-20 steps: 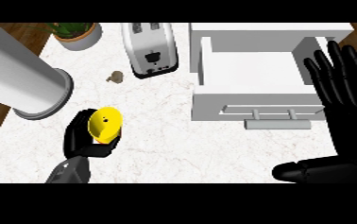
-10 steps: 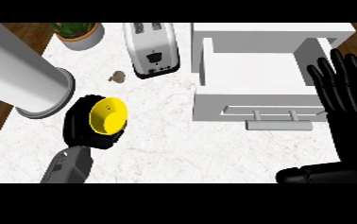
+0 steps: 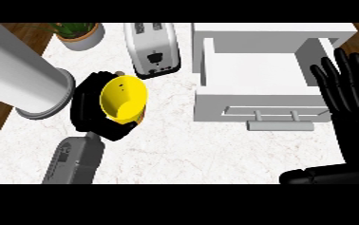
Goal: Pick up the cup, place it into the drawer and close the drawer
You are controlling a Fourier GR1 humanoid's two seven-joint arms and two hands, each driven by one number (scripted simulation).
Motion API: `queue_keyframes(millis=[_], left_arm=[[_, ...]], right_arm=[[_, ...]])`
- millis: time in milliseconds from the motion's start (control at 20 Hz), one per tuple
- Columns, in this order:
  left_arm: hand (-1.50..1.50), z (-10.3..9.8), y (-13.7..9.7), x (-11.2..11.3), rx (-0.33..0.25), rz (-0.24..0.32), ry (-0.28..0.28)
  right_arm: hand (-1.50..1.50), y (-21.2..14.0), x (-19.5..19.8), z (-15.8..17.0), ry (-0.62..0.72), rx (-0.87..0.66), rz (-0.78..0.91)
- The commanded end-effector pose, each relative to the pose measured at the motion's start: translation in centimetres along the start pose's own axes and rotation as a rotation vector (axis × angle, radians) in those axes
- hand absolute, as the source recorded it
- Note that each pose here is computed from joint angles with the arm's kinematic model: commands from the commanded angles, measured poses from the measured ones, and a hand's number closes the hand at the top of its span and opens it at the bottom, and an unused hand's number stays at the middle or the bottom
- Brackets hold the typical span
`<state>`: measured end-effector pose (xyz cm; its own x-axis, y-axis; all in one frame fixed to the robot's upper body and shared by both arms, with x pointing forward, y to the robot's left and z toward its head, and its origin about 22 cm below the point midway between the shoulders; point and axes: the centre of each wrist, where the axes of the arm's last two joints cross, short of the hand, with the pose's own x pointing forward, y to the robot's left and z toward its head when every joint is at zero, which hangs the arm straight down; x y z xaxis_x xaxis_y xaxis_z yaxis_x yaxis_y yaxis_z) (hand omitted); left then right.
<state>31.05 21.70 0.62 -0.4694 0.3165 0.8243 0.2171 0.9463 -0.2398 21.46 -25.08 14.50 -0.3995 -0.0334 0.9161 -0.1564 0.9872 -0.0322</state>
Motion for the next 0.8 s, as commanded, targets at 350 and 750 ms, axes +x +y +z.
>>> queue_keyframes(millis=[350, 750], left_arm=[[1.5, -7.3, -8.4, 6.8, -0.062, -0.018, -0.008], [1.5, -14.8, -12.3, 6.8, -0.083, -0.086, 0.009]], right_arm=[[-1.5, 1.0, -0.1, -1.1, -0.001, -0.007, 0.012], [-1.5, -0.6, -1.2, 0.0, 0.001, -0.006, 0.005]])
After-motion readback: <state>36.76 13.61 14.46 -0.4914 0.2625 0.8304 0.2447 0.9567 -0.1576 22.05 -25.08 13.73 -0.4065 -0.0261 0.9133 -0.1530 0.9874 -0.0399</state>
